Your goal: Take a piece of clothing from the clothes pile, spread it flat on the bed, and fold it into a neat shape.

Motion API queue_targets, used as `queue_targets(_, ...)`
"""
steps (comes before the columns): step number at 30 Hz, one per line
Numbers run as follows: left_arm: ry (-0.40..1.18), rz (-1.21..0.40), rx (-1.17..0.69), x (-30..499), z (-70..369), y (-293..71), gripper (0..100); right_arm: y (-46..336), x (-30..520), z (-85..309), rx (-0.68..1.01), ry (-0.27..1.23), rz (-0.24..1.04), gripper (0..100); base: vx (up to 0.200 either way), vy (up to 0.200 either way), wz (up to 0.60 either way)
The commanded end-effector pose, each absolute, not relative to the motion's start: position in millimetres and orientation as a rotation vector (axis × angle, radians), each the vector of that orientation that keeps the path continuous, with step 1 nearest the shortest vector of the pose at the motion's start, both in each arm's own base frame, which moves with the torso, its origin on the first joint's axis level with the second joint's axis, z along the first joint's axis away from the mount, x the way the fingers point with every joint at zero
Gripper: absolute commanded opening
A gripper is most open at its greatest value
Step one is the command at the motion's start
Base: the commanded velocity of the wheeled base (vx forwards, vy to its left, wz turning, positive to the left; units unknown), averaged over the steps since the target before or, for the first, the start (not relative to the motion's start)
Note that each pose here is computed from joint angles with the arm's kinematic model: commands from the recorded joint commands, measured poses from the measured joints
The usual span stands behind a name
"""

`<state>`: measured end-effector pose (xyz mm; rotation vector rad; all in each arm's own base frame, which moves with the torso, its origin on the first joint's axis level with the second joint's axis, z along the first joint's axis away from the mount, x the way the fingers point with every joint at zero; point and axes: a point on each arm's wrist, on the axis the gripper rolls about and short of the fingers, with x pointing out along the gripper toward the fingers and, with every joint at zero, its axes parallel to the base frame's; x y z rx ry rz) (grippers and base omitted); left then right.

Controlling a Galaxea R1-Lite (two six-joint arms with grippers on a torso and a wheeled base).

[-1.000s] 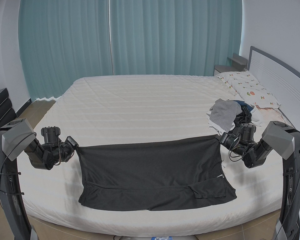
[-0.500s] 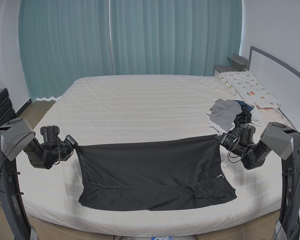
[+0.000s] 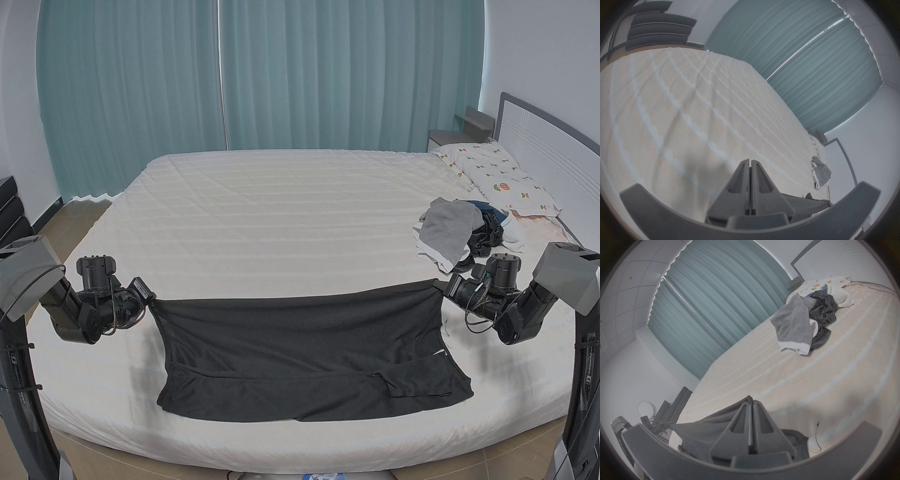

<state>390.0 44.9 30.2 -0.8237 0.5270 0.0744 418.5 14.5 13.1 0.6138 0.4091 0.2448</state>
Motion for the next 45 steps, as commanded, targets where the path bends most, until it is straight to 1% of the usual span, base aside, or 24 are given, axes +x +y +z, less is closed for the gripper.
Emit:
queue_targets(1, 0.552, 0.061, -0.792, 378, 31, 42, 0, 12, 408, 16, 0.604, 0.428, 0.248, 0, 0.000, 0.000, 0.00)
queue_targets(4, 0.564, 0.055, -0.755, 370, 30, 41, 0, 5, 400, 12, 0.571, 0.450, 0.239, 0, 0.000, 0.000, 0.00)
queue_targets(11, 0.567, 0.023, -0.654, 345, 18, 37, 0, -3, 373, 9, 0.537, 0.507, 0.283, 0, 0.000, 0.000, 0.00)
queue_targets(19, 0.673, 0.013, -0.562, 318, -7, 31, 0, -4, 338, -14, 0.511, 0.580, 0.271, 0, 0.000, 0.000, 0.00)
queue_targets(24, 0.742, 0.016, -0.556, 307, -21, 22, 0, 1, 315, -25, 0.520, 0.635, 0.268, 0, 0.000, 0.000, 0.00)
queue_targets(29, 0.767, 0.019, -0.577, 300, -30, 18, 0, -1, 302, -32, 0.537, 0.669, 0.245, 0, 0.000, 0.000, 0.00)
queue_targets(36, 0.785, 0.032, -0.572, 291, -32, 17, 0, -4, 301, -33, 0.539, 0.664, 0.238, 0, 0.000, 0.000, 0.00)
queue_targets(39, 0.777, 0.035, -0.570, 290, -31, 17, 0, -4, 302, -31, 0.539, 0.655, 0.240, 0, 0.000, 0.000, 0.00)
queue_targets(42, 0.677, 0.071, -0.572, 305, -23, 20, 0, -5, 315, -24, 0.522, 0.596, 0.242, 0, 0.000, 0.000, 0.00)
queue_targets(45, 0.558, 0.125, -0.588, 335, -10, 19, 0, -7, 339, -16, 0.498, 0.512, 0.219, 0, 0.000, 0.000, 0.00)
